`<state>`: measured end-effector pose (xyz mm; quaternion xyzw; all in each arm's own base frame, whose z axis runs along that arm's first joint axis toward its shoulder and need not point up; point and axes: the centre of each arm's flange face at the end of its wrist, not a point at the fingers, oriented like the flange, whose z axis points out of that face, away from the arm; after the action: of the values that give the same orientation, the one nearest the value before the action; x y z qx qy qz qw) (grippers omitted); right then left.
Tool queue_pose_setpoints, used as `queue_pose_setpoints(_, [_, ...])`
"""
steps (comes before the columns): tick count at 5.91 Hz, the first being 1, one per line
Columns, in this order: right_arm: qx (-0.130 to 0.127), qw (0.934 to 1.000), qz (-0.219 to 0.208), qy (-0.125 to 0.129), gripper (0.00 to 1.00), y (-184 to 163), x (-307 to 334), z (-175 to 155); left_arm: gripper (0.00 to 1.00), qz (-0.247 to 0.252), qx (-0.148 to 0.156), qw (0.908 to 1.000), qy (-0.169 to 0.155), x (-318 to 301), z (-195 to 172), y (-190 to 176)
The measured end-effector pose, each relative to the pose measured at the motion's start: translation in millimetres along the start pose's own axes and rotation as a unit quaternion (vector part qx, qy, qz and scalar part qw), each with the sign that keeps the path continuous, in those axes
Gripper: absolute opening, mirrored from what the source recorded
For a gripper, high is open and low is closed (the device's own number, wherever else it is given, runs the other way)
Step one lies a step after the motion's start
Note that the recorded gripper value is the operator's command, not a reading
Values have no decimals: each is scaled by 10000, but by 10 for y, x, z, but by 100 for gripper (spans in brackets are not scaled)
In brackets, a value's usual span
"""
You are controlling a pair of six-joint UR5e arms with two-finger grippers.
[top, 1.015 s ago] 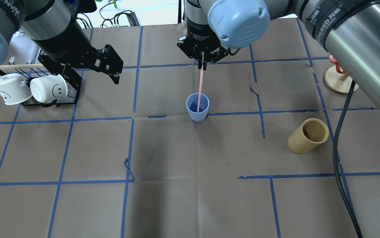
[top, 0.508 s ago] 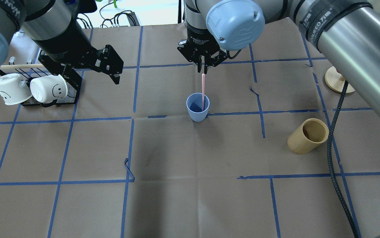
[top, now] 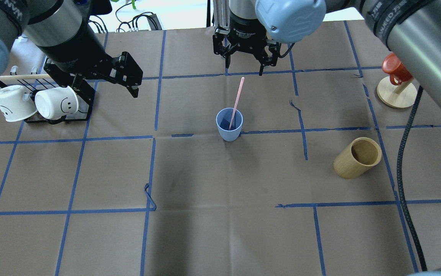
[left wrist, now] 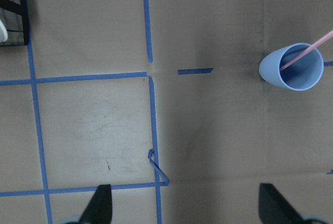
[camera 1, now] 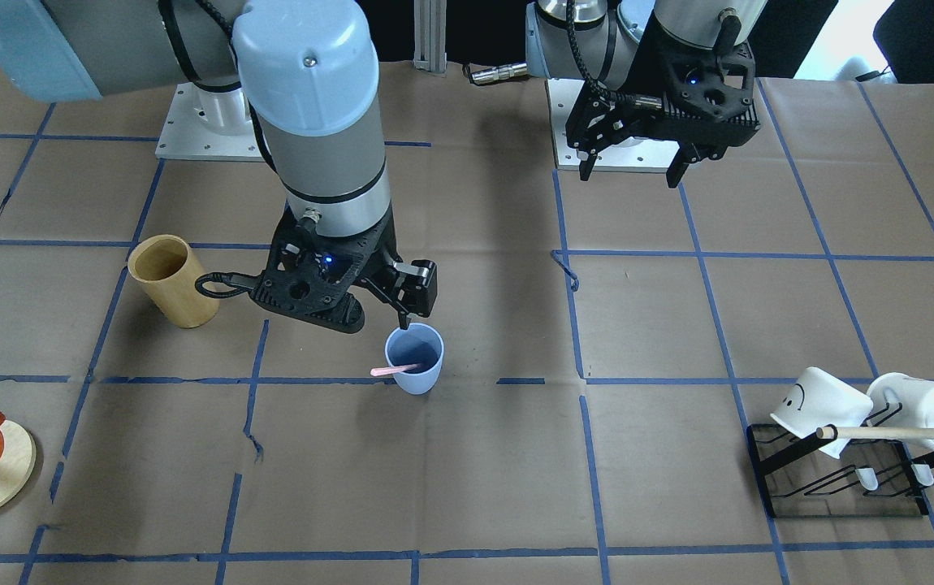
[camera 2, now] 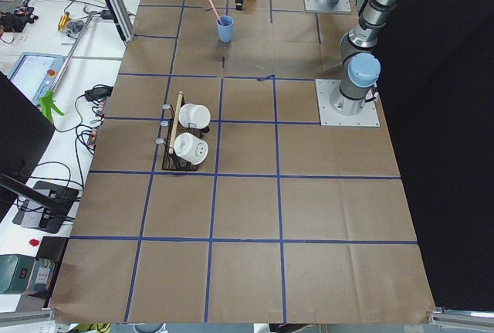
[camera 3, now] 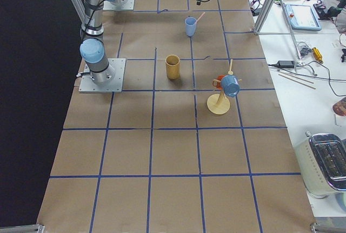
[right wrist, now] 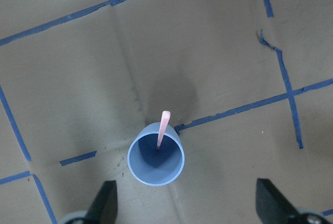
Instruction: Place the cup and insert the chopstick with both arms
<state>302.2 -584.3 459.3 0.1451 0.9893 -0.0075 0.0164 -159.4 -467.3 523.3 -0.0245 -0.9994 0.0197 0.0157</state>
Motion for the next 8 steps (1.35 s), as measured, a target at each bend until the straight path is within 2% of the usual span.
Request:
queue_pose_setpoints(1, [-103, 9998, -170, 60, 100, -92, 284, -194, 98, 2, 1, 10000, 0, 1, 0, 0])
queue_pose_setpoints(2, [-333, 9987, -348, 177, 100, -147, 670, -353, 98, 5, -1, 10000, 0, 5, 1, 2])
queue_pose_setpoints(3, [-676, 9956, -571, 295, 100, -141, 1066, -452, 98, 7, -5, 10000, 0, 7, 3, 3])
queue_pose_setpoints(4, [-982, 9913, -798, 358, 100, -71, 1363, -476, 98, 7, -6, 10000, 0, 7, 3, 4])
queue_pose_setpoints(5, [-1163, 9883, -900, 413, 100, 59, 1548, -434, 98, 7, -6, 10000, 0, 7, 3, 4])
queue_pose_setpoints(6, [-1164, 9878, -929, 452, 100, 225, 1651, -407, 98, 7, -7, 10000, 2, 7, 3, 4])
queue_pose_setpoints(8, [-850, 9911, -936, 406, 100, 496, 1757, -396, 98, 2, -3, 10000, 6, 3, 1, 2])
